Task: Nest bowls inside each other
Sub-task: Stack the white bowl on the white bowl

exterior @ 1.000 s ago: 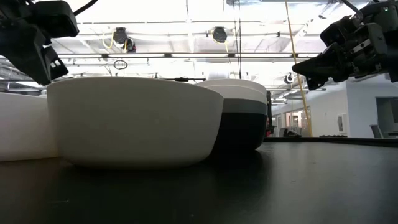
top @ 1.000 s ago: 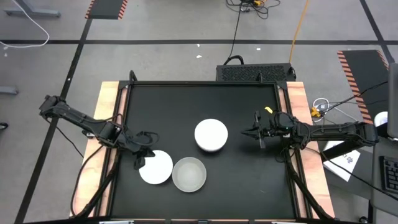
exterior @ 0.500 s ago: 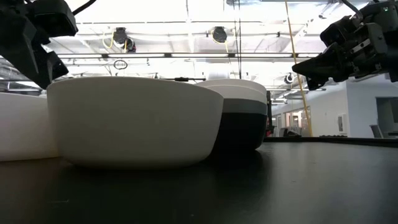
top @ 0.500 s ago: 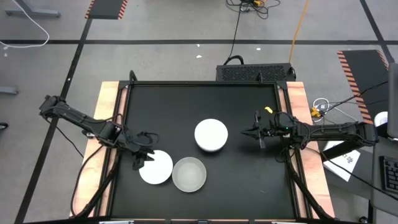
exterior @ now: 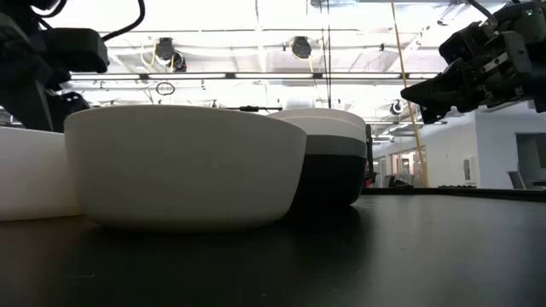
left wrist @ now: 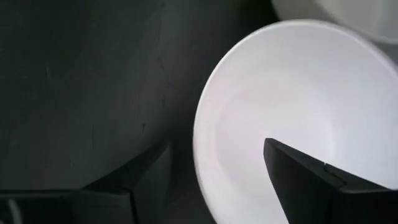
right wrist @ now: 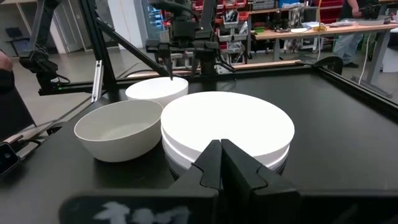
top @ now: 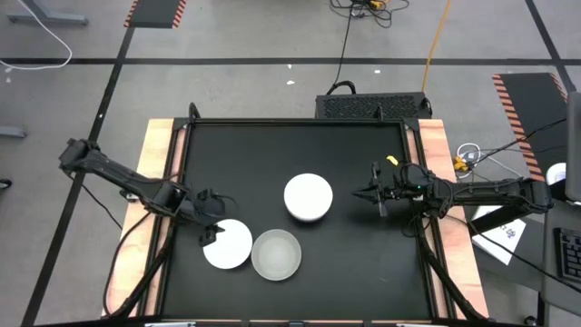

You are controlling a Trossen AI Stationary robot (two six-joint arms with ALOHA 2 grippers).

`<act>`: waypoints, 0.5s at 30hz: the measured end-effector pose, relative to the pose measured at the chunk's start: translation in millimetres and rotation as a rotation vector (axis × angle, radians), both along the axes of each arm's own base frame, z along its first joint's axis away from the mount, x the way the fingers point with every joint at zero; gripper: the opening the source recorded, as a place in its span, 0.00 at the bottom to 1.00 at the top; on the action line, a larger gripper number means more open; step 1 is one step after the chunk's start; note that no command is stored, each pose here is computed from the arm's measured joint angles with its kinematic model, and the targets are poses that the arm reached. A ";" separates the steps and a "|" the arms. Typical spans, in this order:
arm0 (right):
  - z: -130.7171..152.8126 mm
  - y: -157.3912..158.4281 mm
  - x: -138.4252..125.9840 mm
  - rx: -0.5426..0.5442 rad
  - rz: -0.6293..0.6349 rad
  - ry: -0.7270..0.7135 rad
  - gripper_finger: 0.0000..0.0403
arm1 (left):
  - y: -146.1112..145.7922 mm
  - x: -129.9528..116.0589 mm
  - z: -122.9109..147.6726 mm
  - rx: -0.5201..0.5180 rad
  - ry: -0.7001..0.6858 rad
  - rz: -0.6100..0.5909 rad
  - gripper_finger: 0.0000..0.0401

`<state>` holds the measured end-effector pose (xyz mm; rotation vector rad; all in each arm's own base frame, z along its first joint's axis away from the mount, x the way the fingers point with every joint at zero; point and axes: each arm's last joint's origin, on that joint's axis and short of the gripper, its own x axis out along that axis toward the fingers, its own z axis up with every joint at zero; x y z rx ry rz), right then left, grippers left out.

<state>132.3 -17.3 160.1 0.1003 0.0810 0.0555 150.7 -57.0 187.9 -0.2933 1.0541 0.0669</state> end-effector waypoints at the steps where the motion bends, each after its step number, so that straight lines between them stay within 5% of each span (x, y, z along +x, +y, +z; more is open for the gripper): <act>1: 0.1 0.0 0.0 0.002 0.000 -0.001 0.00 | -0.3 0.8 -1.8 0.005 0.013 0.000 0.65; 15: -0.1 0.0 0.0 0.003 0.000 0.001 0.00 | -2.2 5.6 -11.4 0.046 0.071 -0.029 0.60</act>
